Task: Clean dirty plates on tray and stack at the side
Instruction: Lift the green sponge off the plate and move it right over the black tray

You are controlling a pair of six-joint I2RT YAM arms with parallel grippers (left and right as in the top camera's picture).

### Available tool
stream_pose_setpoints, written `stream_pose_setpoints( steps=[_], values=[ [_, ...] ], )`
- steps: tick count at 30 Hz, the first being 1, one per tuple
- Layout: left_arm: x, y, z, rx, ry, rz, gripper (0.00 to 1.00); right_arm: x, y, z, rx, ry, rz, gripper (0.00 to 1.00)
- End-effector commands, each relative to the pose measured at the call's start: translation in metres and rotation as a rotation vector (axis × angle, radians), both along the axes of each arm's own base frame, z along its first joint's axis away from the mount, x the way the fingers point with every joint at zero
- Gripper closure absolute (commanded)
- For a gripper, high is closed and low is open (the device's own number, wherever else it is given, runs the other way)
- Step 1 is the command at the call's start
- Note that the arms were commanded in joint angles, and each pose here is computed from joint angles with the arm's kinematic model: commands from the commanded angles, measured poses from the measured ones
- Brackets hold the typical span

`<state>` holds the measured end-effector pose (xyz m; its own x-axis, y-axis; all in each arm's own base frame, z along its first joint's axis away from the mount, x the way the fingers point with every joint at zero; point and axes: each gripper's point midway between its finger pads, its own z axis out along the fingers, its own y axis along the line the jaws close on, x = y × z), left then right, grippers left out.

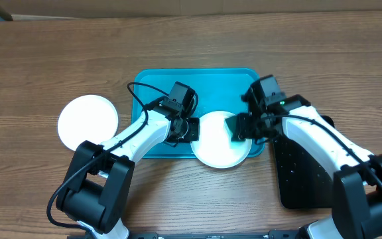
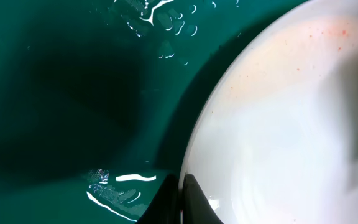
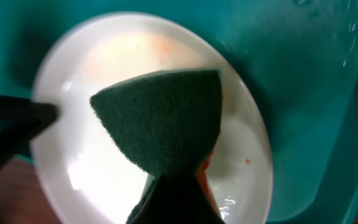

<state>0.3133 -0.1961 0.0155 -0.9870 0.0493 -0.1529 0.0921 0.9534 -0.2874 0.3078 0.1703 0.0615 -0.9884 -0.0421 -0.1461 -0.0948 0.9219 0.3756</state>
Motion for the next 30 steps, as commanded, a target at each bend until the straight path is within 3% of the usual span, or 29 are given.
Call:
stream_pose_setpoints(
  steps=[1, 8, 17, 24, 30],
  values=[
    [0.001, 0.003, 0.004, 0.002, -0.010, 0.020, 0.96, 0.025, 0.010, 0.067, 0.063, -0.172, 0.020, 0.96],
    [0.001, 0.003, 0.004, 0.002, -0.010, 0.020, 0.96, 0.028, -0.006, 0.080, 0.009, -0.194, -0.020, 0.96],
    [0.001, 0.003, 0.004, 0.002, -0.010, 0.020, 0.96, 0.008, -0.065, 0.060, -0.291, -0.087, -0.216, 0.96],
    [0.002, 0.003, 0.004, 0.002, -0.011, 0.020, 0.96, -0.015, -0.053, 0.053, -0.295, -0.039, -0.041, 0.91],
    [0.002, 0.003, 0.004, 0.001, -0.011, 0.020, 0.96, -0.012, -0.078, 0.052, -0.432, -0.052, -0.152, 0.95]
  ],
)
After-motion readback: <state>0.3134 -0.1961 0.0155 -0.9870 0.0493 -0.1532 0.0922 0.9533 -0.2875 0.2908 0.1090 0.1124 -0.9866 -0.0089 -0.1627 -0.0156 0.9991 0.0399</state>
